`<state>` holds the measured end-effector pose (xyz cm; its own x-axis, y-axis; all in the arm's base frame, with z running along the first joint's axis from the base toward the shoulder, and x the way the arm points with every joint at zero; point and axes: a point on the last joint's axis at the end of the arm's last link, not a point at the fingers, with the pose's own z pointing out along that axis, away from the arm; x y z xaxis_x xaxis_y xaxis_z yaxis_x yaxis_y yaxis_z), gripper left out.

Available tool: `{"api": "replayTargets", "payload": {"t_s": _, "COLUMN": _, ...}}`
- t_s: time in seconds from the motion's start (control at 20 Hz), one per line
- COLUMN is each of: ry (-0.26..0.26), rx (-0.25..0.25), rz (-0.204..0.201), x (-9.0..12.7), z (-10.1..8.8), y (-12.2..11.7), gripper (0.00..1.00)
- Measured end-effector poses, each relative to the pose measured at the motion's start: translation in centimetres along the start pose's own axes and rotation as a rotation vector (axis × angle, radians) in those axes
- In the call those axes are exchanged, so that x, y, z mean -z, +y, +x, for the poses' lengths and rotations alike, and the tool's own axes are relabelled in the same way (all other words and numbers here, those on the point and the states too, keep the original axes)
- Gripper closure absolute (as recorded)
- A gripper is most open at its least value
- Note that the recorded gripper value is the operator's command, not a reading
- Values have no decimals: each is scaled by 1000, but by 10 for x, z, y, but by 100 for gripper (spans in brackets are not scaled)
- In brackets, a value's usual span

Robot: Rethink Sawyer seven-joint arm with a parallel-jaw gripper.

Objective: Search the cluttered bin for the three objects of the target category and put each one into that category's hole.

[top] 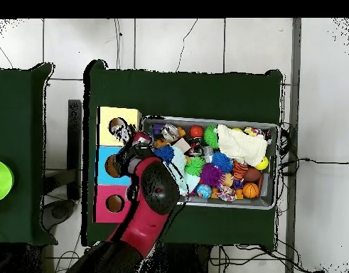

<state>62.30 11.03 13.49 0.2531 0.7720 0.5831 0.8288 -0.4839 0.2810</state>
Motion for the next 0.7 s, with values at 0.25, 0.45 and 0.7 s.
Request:
{"api": "replayTargets", "payload": {"t_s": 0.25, "ry": 32, "rx": 46, "rz": -14, "x": 17, "z": 28, "y": 10, "gripper": 100}}
{"api": "replayTargets", "payload": {"t_s": 0.45, "ry": 56, "rx": 59, "rz": -30, "x": 27, "z": 43, "y": 15, "gripper": 100}}
{"api": "replayTargets", "payload": {"t_s": 0.7, "ry": 64, "rx": 60, "rz": -33, "x": 27, "z": 49, "y": 13, "gripper": 100}}
